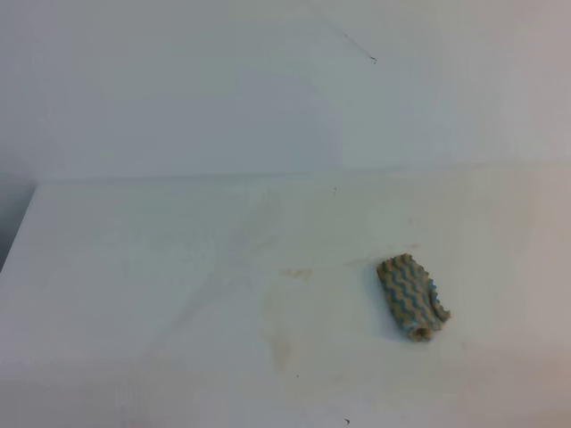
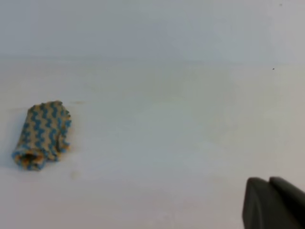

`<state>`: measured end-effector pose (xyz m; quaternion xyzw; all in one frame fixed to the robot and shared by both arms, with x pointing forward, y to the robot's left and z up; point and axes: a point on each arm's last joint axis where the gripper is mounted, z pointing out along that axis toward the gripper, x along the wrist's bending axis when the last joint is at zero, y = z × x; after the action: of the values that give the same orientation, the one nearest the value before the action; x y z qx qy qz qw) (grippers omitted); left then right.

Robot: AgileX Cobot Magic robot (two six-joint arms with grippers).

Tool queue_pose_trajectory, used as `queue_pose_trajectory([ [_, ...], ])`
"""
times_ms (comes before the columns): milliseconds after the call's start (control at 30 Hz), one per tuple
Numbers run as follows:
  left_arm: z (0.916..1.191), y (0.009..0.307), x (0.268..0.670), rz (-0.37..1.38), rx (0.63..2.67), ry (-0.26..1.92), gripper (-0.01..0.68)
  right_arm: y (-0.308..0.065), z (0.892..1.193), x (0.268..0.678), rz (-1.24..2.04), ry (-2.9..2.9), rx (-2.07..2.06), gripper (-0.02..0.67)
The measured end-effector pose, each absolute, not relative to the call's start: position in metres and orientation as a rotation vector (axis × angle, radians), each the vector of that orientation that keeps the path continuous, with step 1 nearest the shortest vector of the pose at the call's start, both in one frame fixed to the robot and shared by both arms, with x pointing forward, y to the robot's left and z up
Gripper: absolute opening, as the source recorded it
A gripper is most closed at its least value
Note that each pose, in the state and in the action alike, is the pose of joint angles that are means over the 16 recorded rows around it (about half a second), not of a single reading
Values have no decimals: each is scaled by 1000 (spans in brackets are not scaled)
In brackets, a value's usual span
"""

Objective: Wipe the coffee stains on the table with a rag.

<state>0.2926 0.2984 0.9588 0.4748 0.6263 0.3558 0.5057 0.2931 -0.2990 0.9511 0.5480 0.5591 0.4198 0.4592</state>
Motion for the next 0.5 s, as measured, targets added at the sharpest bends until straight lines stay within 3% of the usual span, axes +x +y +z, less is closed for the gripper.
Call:
queue_pose_trajectory([
  [500,959,298,293,858,1146,1511,-1,-305,951,293,1011,1297,1425,-1],
])
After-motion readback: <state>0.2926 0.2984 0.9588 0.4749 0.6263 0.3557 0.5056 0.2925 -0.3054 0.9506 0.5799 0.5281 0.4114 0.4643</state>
